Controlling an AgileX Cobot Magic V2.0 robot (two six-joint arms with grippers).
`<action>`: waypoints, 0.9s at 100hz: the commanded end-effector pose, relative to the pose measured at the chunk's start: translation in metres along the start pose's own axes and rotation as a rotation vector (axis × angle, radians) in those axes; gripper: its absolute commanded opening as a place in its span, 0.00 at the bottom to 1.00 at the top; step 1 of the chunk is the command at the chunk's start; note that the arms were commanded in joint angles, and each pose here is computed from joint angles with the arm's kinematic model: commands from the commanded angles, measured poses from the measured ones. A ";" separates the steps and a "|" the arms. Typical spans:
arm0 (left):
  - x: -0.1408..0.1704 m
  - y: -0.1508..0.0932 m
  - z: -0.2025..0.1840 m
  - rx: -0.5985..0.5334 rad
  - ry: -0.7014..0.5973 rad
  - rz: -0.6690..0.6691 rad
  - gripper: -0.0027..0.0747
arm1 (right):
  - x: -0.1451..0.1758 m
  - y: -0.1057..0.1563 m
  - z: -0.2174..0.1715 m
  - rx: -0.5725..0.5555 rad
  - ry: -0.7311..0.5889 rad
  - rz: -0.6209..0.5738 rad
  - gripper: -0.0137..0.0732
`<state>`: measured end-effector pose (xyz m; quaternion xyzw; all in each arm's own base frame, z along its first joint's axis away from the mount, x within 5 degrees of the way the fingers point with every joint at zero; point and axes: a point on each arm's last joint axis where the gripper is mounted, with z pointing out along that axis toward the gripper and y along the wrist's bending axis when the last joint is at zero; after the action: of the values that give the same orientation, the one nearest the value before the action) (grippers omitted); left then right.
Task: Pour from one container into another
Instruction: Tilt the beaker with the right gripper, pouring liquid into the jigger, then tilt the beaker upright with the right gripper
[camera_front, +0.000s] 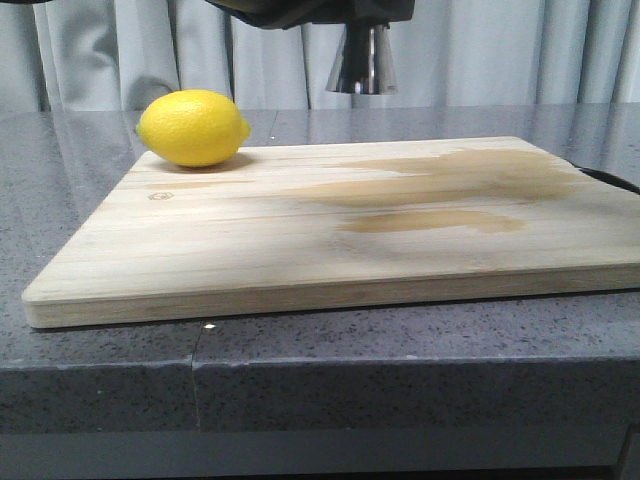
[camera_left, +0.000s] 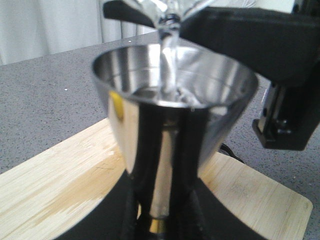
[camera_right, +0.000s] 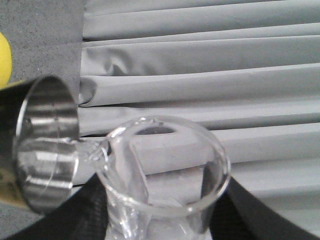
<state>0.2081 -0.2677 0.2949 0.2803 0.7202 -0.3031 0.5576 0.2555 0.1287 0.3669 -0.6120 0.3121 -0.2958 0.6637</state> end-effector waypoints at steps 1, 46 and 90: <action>-0.030 -0.005 -0.008 0.012 -0.169 -0.004 0.01 | -0.007 -0.026 -0.007 0.118 -0.049 -0.030 0.38; -0.030 -0.005 -0.008 0.012 -0.169 -0.004 0.01 | -0.008 -0.027 -0.007 0.130 -0.050 -0.039 0.38; -0.030 -0.005 -0.008 0.012 -0.169 -0.004 0.01 | 0.012 -0.026 -0.008 0.160 0.127 0.549 0.38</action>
<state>0.2082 -0.2677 0.2950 0.2800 0.7197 -0.3033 0.5582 0.2633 0.1173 0.3670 -0.5055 0.4649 -0.2146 0.6945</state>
